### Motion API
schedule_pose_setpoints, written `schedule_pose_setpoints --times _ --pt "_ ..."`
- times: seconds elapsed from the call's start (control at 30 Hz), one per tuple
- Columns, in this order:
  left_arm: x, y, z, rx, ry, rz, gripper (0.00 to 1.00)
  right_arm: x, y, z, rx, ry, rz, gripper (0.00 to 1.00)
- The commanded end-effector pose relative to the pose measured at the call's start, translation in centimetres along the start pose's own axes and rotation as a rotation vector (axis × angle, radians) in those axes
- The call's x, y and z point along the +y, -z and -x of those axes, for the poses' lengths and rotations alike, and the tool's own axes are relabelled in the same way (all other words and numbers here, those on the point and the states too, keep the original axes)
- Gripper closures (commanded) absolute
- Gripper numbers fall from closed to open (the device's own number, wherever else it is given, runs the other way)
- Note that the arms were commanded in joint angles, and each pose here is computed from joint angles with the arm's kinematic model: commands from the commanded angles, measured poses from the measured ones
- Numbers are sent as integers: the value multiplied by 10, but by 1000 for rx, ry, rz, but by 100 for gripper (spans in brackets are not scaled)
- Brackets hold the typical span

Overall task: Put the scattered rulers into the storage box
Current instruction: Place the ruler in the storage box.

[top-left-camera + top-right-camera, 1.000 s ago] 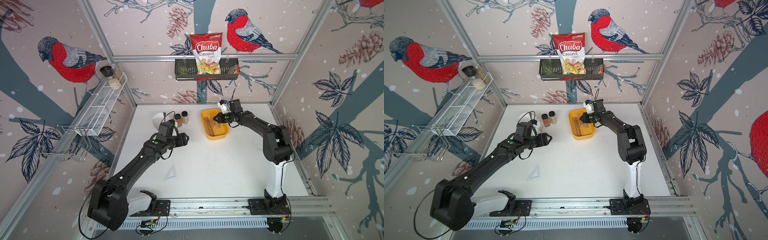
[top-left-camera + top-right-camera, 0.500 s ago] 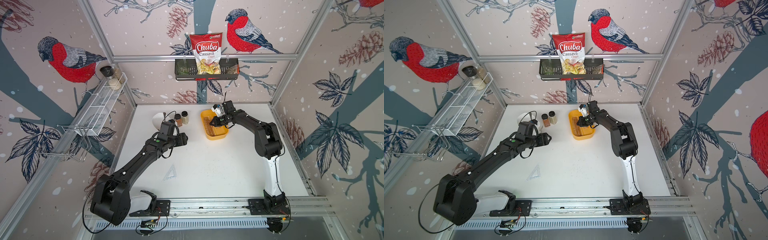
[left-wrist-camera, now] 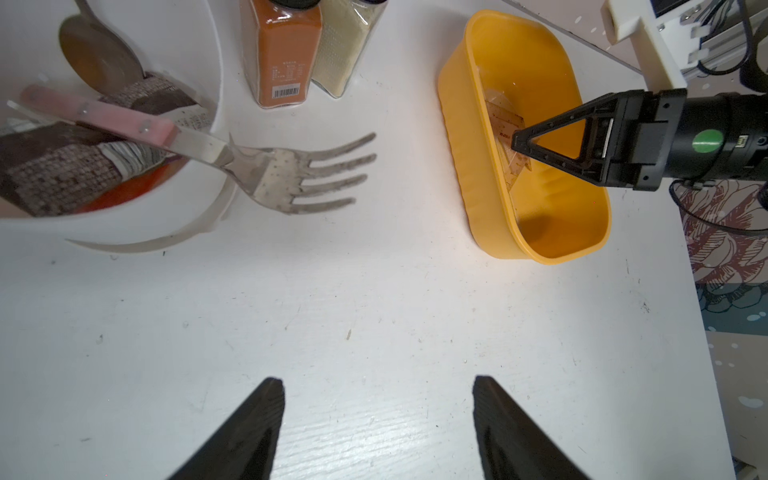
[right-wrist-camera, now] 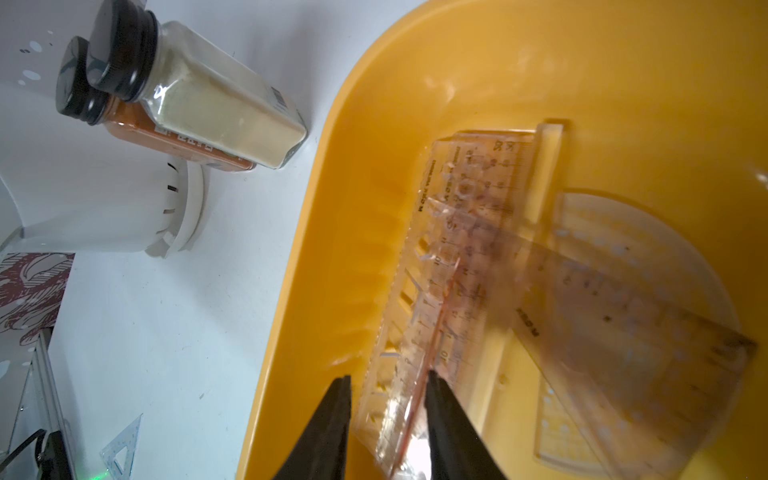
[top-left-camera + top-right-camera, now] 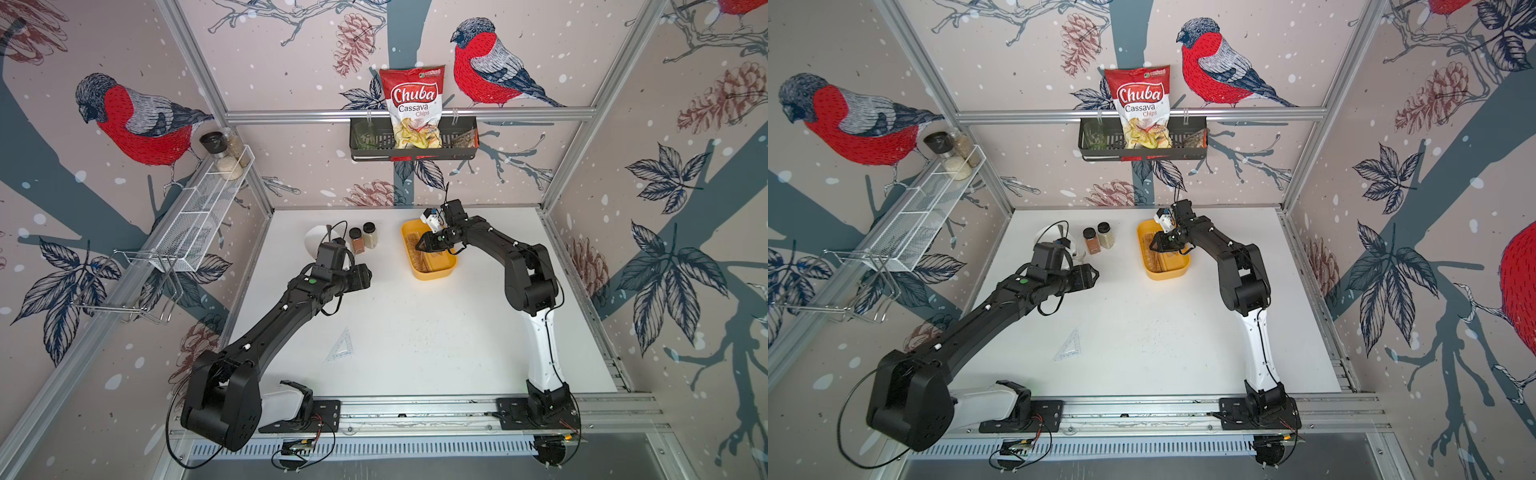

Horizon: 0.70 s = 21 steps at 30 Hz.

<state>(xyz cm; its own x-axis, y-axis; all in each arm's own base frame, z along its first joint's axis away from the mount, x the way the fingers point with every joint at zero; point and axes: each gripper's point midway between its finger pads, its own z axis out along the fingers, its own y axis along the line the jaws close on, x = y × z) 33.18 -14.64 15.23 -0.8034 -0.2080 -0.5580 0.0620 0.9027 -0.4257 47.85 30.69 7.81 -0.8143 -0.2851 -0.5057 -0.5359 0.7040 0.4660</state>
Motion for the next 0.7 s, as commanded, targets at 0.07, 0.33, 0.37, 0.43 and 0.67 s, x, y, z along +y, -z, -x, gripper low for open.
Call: schedule_pose_setpoints --times 0.07,0.33,0.37,0.43,0.67 --pt "7 7 4 -15 1 25 25 8 27 17 -45 29 -43 60" --pt "28 23 13 -64 66 98 25 50 75 16 -141 91 -118 53" --pt "32 25 13 -75 78 111 25 58 78 11 -149 100 -126 53" --pt "39 30 14 -90 108 130 25 83 80 -5 -166 130 -130 54" --pt "90 37 1 -118 266 264 25 218 16 -109 -124 317 -84 62"
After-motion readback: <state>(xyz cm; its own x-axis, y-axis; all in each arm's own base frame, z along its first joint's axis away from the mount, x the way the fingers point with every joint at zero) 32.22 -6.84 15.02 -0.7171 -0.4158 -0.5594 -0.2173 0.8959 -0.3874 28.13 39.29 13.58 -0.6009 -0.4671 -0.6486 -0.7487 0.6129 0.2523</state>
